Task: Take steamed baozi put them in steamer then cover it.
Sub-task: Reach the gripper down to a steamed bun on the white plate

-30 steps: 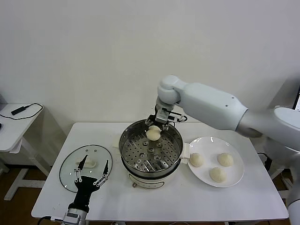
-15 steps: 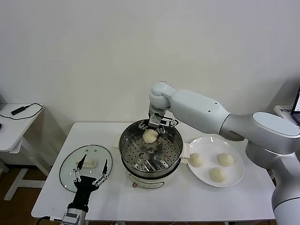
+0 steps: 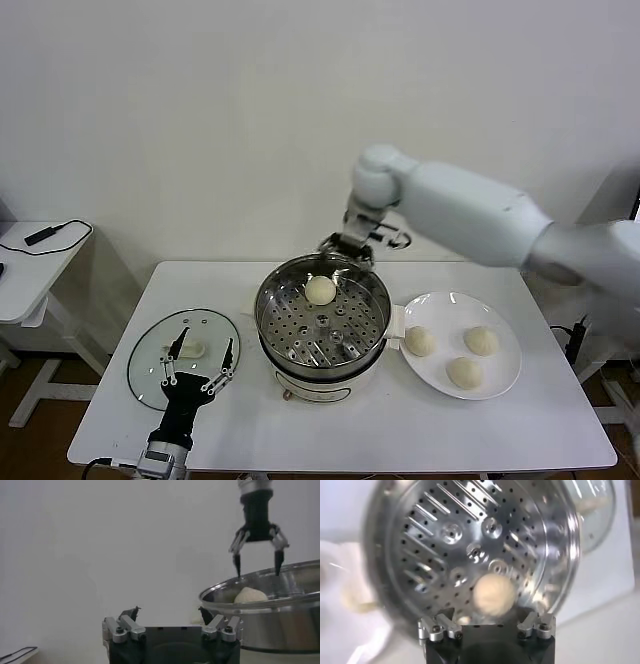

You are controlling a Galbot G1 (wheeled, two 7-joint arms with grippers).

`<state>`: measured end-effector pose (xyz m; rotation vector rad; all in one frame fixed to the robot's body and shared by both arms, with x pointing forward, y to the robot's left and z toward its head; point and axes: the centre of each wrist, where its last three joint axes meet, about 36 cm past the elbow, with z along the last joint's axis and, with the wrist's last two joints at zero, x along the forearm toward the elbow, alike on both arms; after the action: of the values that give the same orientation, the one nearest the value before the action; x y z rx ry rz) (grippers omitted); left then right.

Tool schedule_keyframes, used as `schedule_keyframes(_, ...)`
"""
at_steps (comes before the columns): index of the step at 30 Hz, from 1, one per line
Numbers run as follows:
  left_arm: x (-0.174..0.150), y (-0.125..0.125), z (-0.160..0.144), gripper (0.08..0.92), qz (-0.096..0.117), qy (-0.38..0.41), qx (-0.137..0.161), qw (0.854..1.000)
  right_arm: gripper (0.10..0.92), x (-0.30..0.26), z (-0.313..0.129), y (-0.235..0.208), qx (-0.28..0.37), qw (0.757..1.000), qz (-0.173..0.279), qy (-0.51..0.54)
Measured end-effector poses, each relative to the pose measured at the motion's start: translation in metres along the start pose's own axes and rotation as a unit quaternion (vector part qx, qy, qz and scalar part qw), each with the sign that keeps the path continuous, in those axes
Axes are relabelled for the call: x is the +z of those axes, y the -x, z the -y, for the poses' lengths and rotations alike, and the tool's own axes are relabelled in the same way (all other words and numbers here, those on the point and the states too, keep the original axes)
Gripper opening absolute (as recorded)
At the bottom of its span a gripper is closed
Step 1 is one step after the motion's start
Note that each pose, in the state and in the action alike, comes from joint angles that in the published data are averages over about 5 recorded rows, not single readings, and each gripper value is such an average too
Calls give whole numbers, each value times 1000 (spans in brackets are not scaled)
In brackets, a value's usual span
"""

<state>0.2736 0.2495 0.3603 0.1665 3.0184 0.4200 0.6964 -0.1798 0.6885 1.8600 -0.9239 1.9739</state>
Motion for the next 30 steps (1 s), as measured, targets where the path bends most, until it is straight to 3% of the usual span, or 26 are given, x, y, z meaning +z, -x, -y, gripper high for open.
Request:
schedule_keyframes(7,0,1,1,823,1,0,2,1000,823,55,-80,-2,0,984,19,177)
schedule_keyframes(14,-1,0,1,823,1,-1,0,1000,823,77,-135,45,-11,958,37,284)
schedule_keyframes(30,1,-5,2,823,-2,-2,-3,1000,823,81,-179,142,-28,928,49,367)
